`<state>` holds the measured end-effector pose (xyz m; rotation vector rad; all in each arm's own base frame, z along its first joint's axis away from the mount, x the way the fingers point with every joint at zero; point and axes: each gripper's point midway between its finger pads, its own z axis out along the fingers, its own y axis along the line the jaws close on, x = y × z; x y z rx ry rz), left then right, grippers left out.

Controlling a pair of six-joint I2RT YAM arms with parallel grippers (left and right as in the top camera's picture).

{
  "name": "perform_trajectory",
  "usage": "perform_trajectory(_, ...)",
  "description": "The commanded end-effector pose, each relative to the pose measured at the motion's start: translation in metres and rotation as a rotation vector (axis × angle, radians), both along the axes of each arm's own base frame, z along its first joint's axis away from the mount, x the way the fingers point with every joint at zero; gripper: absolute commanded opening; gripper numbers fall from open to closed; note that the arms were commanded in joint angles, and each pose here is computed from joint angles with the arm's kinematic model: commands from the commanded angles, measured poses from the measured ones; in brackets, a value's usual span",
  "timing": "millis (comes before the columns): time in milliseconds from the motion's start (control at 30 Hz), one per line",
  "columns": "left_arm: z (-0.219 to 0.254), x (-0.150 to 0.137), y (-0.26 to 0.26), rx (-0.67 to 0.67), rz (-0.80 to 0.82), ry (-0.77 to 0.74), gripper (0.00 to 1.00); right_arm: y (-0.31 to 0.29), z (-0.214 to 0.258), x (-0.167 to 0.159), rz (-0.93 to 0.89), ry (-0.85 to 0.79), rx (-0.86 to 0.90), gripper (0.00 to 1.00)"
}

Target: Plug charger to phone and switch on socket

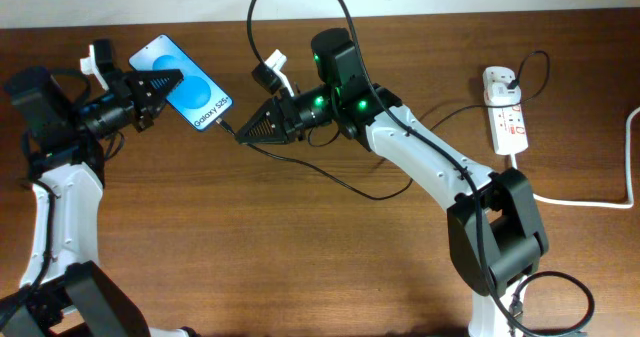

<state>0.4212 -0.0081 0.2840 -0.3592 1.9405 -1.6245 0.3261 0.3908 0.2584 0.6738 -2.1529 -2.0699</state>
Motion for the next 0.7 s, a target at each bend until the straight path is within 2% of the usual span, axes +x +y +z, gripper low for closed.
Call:
perform_trajectory(0,0.0096,-0.0036,-0.0028,-0.004,-0.031,-0.025,0.00,0.0036,-0.0001,0.0019,-0.010,0.021,-0.013,0.04)
perform_trajectory(667,0.0107,-0.0060,-0.0045,-0.011,-0.048,-0.027,0.00,0.0062,-0.0042,0.0109,-0.065,0.016,-0.036,0.04)
